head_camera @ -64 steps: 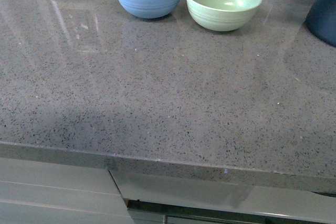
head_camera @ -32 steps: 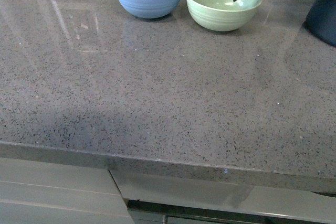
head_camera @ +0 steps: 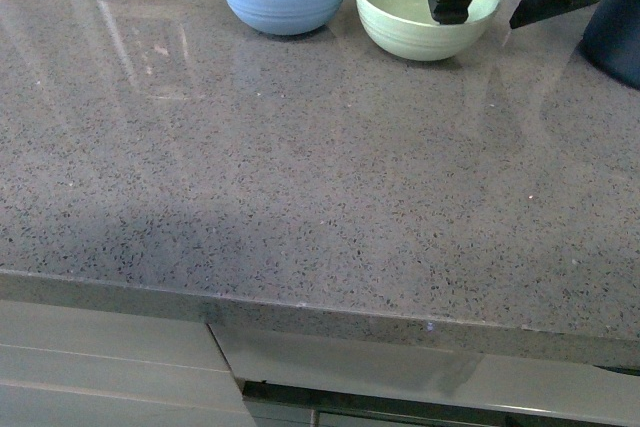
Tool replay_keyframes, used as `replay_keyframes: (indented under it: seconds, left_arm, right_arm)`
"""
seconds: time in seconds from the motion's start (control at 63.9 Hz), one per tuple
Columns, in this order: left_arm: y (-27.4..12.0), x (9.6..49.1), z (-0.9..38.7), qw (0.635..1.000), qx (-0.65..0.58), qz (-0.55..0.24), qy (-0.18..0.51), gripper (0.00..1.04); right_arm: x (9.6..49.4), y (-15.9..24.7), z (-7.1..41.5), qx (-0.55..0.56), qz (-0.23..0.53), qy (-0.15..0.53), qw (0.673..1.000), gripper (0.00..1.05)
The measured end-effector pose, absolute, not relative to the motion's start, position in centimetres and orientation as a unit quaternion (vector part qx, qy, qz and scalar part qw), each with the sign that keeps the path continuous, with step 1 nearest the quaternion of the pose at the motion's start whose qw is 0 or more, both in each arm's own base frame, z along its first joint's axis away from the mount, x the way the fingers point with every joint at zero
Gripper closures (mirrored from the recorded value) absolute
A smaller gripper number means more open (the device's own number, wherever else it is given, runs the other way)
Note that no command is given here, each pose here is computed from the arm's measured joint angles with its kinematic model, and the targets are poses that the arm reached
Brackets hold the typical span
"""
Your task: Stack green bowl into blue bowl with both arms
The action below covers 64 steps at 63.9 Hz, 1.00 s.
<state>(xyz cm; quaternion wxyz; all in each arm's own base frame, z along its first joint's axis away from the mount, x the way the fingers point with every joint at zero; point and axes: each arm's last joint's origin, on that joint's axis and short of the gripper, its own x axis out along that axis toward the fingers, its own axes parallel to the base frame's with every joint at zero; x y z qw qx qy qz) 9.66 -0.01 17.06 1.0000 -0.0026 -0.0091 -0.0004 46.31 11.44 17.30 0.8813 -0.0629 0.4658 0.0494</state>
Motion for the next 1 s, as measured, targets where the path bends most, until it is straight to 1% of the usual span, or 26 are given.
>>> replay_keyframes:
  seconds: [0.047, 0.078, 0.203, 0.328, 0.391, 0.438, 0.751, 1.001]
  left_arm:
    - [0.0, 9.7, 17.1, 1.0, -0.003, 0.0, -0.009, 0.07]
    - [0.0, 9.7, 17.1, 1.0, -0.002, 0.0, -0.009, 0.07]
    - [0.0, 9.7, 17.1, 1.0, -0.003, 0.0, -0.009, 0.07]
    - [0.0, 9.7, 17.1, 1.0, -0.003, 0.0, -0.009, 0.07]
    - [0.0, 9.7, 17.1, 1.0, -0.002, -0.001, -0.009, 0.07]
    - [0.0, 9.7, 17.1, 1.0, -0.003, 0.0, -0.009, 0.07]
    - [0.0, 9.7, 17.1, 1.0, -0.003, -0.001, -0.009, 0.07]
    - [0.0, 9.7, 17.1, 1.0, -0.002, 0.0, -0.009, 0.07]
  right_arm:
    - [46.0, 11.6, 16.8, -0.056, 0.051, 0.473, 0.878, 0.48]
    - [45.8, 11.7, 16.7, -0.052, 0.049, 0.474, 0.878, 0.53]
    - [44.5, 11.5, 17.4, -0.028, 0.045, 0.47, 0.881, 0.81]
    - [43.7, 11.4, 18.3, -0.008, 0.048, 0.464, 0.884, 0.96]
    - [43.4, 11.3, 19.0, 0.002, 0.05, 0.457, 0.888, 1.02]
    - [43.2, 11.3, 19.6, 0.003, 0.051, 0.452, 0.89, 1.04]
    - [43.2, 11.1, 21.1, -0.007, 0.057, 0.454, 0.889, 1.04]
    - [45.5, 11.6, 26.6, -0.007, 0.07, 0.41, 0.91, 1.04]
